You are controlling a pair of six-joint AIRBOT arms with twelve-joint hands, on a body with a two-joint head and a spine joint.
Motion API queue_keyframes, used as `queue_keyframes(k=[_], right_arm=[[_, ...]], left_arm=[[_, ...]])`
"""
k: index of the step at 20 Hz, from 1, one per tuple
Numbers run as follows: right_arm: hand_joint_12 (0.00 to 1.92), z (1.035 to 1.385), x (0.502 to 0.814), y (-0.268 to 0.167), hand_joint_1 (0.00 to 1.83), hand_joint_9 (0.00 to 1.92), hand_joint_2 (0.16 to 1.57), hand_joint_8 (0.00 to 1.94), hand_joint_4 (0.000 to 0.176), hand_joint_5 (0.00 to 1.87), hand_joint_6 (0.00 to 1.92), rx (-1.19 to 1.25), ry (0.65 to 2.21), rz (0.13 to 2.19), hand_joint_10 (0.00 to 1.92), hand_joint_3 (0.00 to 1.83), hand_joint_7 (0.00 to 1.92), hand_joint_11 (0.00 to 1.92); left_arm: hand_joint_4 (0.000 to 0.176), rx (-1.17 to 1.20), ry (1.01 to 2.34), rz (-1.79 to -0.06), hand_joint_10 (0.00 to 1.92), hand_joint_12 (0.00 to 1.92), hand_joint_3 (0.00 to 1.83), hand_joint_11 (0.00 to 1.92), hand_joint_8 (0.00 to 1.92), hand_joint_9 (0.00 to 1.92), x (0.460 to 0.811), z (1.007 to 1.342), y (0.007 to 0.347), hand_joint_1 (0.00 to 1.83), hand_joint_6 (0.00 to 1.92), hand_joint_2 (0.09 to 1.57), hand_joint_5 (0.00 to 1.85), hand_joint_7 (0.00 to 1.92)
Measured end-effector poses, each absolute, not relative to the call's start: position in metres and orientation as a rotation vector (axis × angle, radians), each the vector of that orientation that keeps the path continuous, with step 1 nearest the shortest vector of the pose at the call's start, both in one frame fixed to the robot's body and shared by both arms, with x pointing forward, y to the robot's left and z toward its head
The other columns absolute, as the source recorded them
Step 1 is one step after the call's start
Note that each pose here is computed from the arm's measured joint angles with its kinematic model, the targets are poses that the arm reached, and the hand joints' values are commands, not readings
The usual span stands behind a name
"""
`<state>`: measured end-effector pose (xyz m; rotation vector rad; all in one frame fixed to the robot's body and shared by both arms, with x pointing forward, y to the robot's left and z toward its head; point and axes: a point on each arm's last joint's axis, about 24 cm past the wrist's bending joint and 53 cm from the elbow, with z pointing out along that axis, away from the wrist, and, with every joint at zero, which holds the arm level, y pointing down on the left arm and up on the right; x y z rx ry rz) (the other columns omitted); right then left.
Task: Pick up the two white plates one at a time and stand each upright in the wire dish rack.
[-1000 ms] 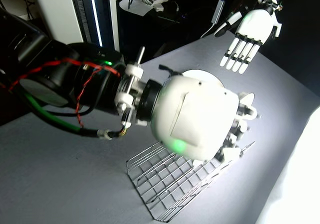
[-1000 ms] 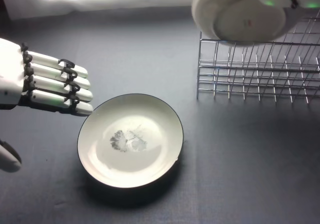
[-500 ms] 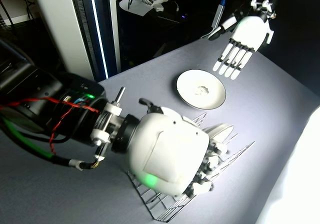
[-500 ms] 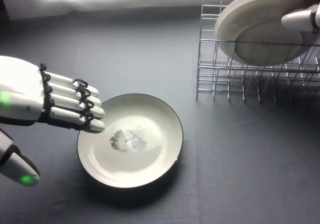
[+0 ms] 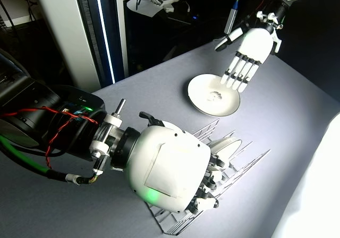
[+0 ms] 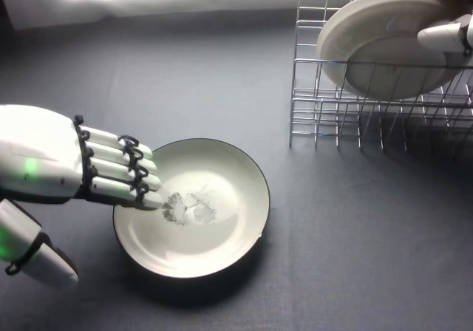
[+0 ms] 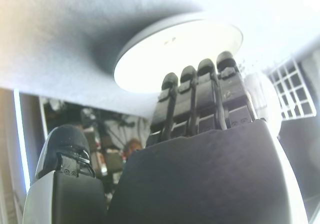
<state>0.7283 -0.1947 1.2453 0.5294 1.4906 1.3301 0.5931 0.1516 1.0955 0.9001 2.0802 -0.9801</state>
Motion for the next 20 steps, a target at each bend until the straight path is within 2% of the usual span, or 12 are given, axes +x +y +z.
queue_keyframes(k=[1,2,7,9,10,11,13,14,15,16,17,20], right_arm=[[1.12,1.247,0.728,-0.195,1.15,0.75,1.12,0.04,0.000,0.72,0.21,0.523,1.484,1.333,0.03,0.00,0.80,0.34],[1.12,1.249,0.728,-0.195,1.15,0.69,1.12,0.01,0.000,0.69,0.08,0.520,1.478,1.336,0.01,0.00,0.72,0.26],[1.09,1.269,0.726,-0.189,1.10,0.52,1.12,0.00,0.000,0.53,0.00,0.475,1.430,1.363,0.00,0.00,0.54,0.08],[1.10,1.279,0.720,-0.178,1.02,0.46,1.14,0.00,0.000,0.42,0.00,0.434,1.422,1.382,0.00,0.00,0.48,0.01],[1.10,1.283,0.715,-0.168,1.05,0.44,1.10,0.00,0.000,0.39,0.00,0.401,1.423,1.397,0.00,0.00,0.46,0.00],[1.03,1.287,0.710,-0.160,1.05,0.40,1.08,0.00,0.000,0.34,0.00,0.371,1.425,1.408,0.00,0.00,0.41,0.00],[0.61,1.291,0.691,-0.131,0.98,0.17,1.03,0.00,0.000,0.15,0.00,0.231,1.445,1.421,0.00,0.00,0.17,0.00],[0.33,1.288,0.681,-0.118,0.89,0.04,0.97,0.00,0.000,0.06,0.00,0.145,1.464,1.413,0.00,0.00,0.05,0.00],[0.10,1.284,0.670,-0.104,0.76,0.01,0.96,0.00,0.000,0.01,0.00,0.054,1.485,1.398,0.00,0.00,0.01,0.00],[0.02,1.282,0.663,-0.097,0.79,0.00,0.91,0.00,0.000,0.00,0.00,0.004,1.495,1.392,0.00,0.00,0.00,0.00],[0.00,1.279,0.653,-0.085,0.80,0.00,0.84,0.00,0.000,0.00,0.00,-0.079,1.506,1.380,0.00,0.00,0.00,0.00],[0.00,1.267,0.623,-0.058,0.88,0.00,0.76,0.00,0.000,0.00,0.00,-0.313,1.520,1.341,0.00,0.00,0.00,0.00]], left_arm=[[0.000,0.907,2.083,-0.972,0.00,0.00,0.00,0.00,0.00,0.00,0.593,1.093,0.151,0.00,0.00,1.09,0.06,0.03],[0.000,0.902,2.086,-0.967,0.00,0.00,0.00,0.00,0.00,0.00,0.593,1.092,0.152,0.00,0.00,1.09,0.06,0.03],[0.000,0.902,2.094,-0.934,0.00,0.00,0.00,0.00,0.01,0.01,0.597,1.084,0.153,0.00,0.01,1.10,0.08,0.04],[0.000,0.902,2.099,-0.915,0.00,0.00,0.00,0.00,0.01,0.00,0.600,1.081,0.157,0.00,0.01,1.10,0.08,0.04],[0.000,0.898,2.101,-0.908,0.00,0.00,0.00,0.00,0.00,0.00,0.601,1.080,0.158,0.00,0.00,1.10,0.07,0.03],[0.000,0.888,2.103,-0.907,0.00,0.00,0.00,0.00,0.00,0.00,0.602,1.080,0.159,0.00,0.00,1.10,0.07,0.04],[0.000,0.879,2.112,-0.901,0.00,0.00,0.00,0.00,0.00,0.00,0.603,1.077,0.162,0.00,0.01,1.10,0.08,0.04],[0.000,0.875,2.118,-0.902,0.00,0.00,0.00,0.00,0.00,0.00,0.603,1.075,0.163,0.00,0.00,1.09,0.06,0.03],[0.000,0.876,2.125,-0.897,0.00,0.00,0.00,0.00,0.00,0.00,0.603,1.072,0.164,0.00,0.00,1.10,0.06,0.03],[0.000,0.876,2.128,-0.894,0.00,0.00,0.00,0.00,0.00,0.00,0.603,1.070,0.164,0.00,0.00,1.10,0.06,0.02],[0.000,0.874,2.139,-0.885,0.00,0.00,0.00,0.00,0.00,0.00,0.603,1.066,0.167,0.00,0.00,1.10,0.06,0.03],[0.000,0.868,2.163,-0.878,0.00,0.00,0.00,0.00,0.00,0.00,0.602,1.059,0.172,0.00,0.00,1.09,0.06,0.02]])
